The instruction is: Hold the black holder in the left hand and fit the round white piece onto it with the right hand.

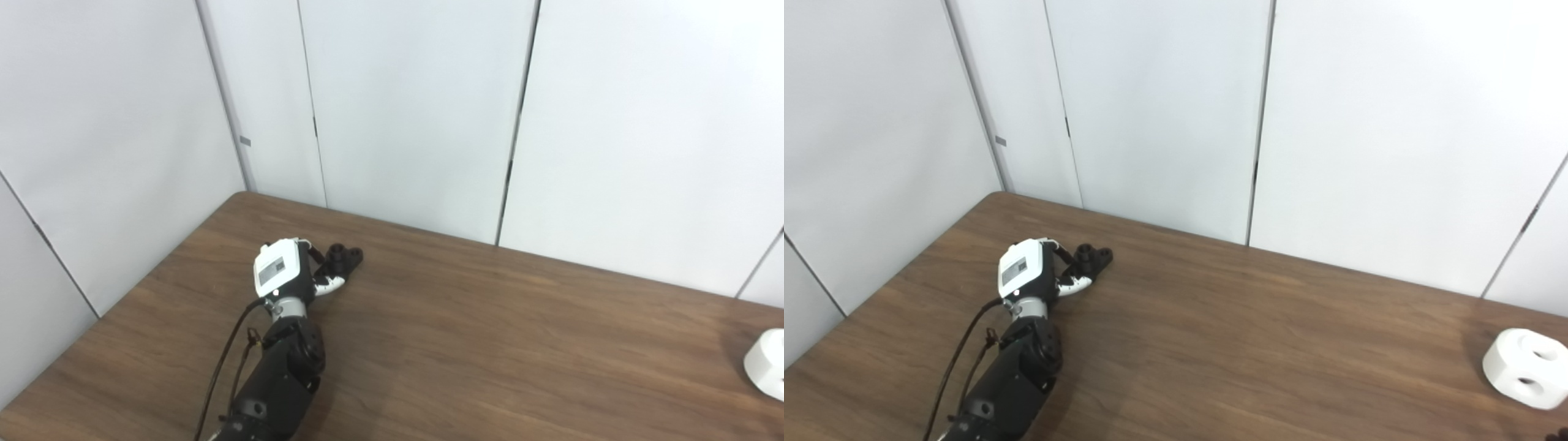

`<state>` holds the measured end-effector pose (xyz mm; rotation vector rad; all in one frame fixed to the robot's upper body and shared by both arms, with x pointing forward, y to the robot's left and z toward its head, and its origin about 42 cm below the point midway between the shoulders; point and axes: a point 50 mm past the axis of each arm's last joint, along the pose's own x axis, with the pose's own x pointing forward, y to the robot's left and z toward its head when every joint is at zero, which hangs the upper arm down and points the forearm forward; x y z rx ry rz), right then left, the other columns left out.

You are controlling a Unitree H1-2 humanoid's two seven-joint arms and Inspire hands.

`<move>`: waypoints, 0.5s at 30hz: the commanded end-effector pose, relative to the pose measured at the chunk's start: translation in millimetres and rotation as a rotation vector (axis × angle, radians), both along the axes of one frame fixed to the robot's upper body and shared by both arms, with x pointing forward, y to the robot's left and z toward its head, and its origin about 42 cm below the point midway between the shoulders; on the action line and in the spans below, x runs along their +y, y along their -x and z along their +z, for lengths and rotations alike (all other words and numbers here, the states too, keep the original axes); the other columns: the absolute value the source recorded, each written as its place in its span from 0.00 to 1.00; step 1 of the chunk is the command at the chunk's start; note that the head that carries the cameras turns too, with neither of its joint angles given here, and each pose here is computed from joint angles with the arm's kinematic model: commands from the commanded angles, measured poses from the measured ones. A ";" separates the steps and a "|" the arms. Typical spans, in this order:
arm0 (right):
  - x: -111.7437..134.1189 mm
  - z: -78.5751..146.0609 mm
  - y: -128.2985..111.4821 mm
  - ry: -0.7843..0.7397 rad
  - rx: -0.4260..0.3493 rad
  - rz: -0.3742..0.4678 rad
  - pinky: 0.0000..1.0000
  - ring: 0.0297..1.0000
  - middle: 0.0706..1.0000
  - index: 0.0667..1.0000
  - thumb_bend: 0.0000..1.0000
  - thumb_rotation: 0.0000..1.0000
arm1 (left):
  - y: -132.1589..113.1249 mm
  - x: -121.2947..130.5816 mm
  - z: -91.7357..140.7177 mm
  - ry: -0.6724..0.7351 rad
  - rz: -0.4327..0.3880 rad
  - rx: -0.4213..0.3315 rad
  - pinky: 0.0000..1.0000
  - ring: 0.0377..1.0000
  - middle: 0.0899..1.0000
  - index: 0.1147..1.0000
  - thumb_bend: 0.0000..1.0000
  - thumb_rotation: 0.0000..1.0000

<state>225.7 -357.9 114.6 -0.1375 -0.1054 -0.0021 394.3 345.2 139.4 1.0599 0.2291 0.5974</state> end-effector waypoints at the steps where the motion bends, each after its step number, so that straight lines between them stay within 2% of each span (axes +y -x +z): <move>1: 6.7 -17.0 11.1 -0.034 0.047 0.000 0.90 0.95 0.92 0.92 0.54 1.00 | -11.6 5.0 22.3 -0.067 0.014 -0.043 1.00 0.93 0.83 0.51 0.79 0.30; 5: 6.1 -17.4 11.5 -0.032 0.045 0.005 0.91 0.94 0.92 0.91 0.53 1.00 | -12.4 4.3 21.5 -0.103 0.029 -0.016 0.99 0.91 0.82 0.53 0.79 0.31; 9: 6.5 -16.2 11.8 -0.043 0.045 0.006 0.90 0.95 0.92 0.91 0.54 1.00 | -11.8 3.4 21.2 -0.106 0.039 -0.011 0.97 0.89 0.79 0.47 0.77 0.26; 10: 6.2 -15.9 11.9 -0.043 0.045 0.008 0.90 0.95 0.92 0.91 0.54 1.00 | -11.3 3.2 21.3 -0.101 0.039 -0.016 0.97 0.89 0.78 0.45 0.65 0.17; 11: 6.1 -15.8 12.0 -0.043 0.045 0.010 0.91 0.95 0.92 0.92 0.54 1.00 | -10.9 3.2 21.2 -0.098 0.039 -0.020 0.98 0.89 0.77 0.43 0.59 0.12; 13: 4.9 -17.2 11.8 -0.046 0.047 0.010 0.91 0.95 0.92 0.92 0.54 1.00 | -10.1 3.1 21.1 -0.089 0.037 -0.026 0.99 0.88 0.76 0.42 0.54 0.08; 15: 4.7 -17.7 11.6 -0.041 0.047 0.009 0.92 0.95 0.92 0.92 0.55 1.00 | -8.9 3.1 20.8 -0.071 0.037 -0.034 0.99 0.88 0.75 0.41 0.53 0.07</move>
